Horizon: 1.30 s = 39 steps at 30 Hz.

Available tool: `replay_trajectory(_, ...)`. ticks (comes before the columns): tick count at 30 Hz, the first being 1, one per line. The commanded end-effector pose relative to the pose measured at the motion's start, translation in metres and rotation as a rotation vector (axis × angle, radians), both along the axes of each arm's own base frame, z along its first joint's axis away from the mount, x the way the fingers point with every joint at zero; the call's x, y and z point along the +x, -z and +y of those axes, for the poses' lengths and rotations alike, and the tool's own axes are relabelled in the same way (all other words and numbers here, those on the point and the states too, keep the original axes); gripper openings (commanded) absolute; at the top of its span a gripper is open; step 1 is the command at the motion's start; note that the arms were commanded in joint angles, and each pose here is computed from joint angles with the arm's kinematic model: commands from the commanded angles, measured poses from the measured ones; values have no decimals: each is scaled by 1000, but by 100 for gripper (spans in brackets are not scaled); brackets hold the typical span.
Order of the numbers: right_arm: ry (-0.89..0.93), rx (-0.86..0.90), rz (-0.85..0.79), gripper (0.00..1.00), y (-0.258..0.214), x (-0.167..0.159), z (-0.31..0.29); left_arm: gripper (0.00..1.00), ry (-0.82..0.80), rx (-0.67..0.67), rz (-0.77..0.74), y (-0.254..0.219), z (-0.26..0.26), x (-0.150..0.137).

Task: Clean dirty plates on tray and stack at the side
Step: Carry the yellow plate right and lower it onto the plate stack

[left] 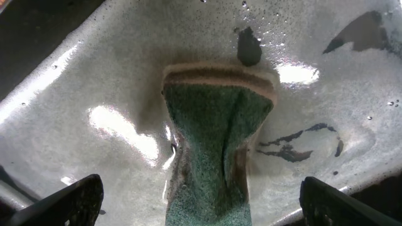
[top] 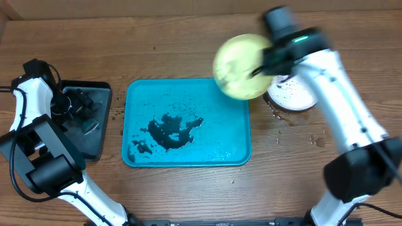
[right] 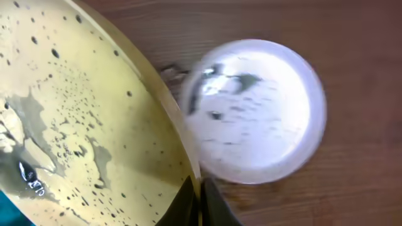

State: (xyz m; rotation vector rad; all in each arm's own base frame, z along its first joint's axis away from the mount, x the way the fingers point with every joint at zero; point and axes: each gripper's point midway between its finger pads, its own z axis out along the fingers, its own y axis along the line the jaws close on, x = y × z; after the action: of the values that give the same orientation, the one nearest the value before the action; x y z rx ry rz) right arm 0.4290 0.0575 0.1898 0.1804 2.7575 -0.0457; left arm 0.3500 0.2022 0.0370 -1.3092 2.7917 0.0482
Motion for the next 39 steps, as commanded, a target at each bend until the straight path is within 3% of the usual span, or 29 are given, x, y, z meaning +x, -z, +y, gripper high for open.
replay_trajectory(1,117,255,16,4,-5,1,-38,100,0,16,-16,-8,3,-1)
replay_trajectory(5,277,341,29,4,18,-5,-103,100,0,16,-16,-8,3,-1)
replay_trajectory(9,336,359,27,4,47,-8,-127,100,0,16,-16,-8,3,-1)
replay_trajectory(18,435,366,-39,4,92,2,-138,100,0,16,-16,-8,3,-1)
replay_trajectory(29,447,352,-13,4,106,-6,-137,100,0,16,-16,-8,3,-1)
replay_trajectory(31,447,353,-5,11,107,-8,-136,100,0,16,-15,-8,3,-1)
replay_trajectory(32,445,353,0,21,108,-9,-135,100,0,16,-16,-8,3,-1)
replay_trajectory(35,433,363,13,24,108,-10,-129,100,0,16,-16,-8,3,-1)
replay_trajectory(39,407,372,42,37,109,-14,-116,100,0,16,-16,-8,3,-1)
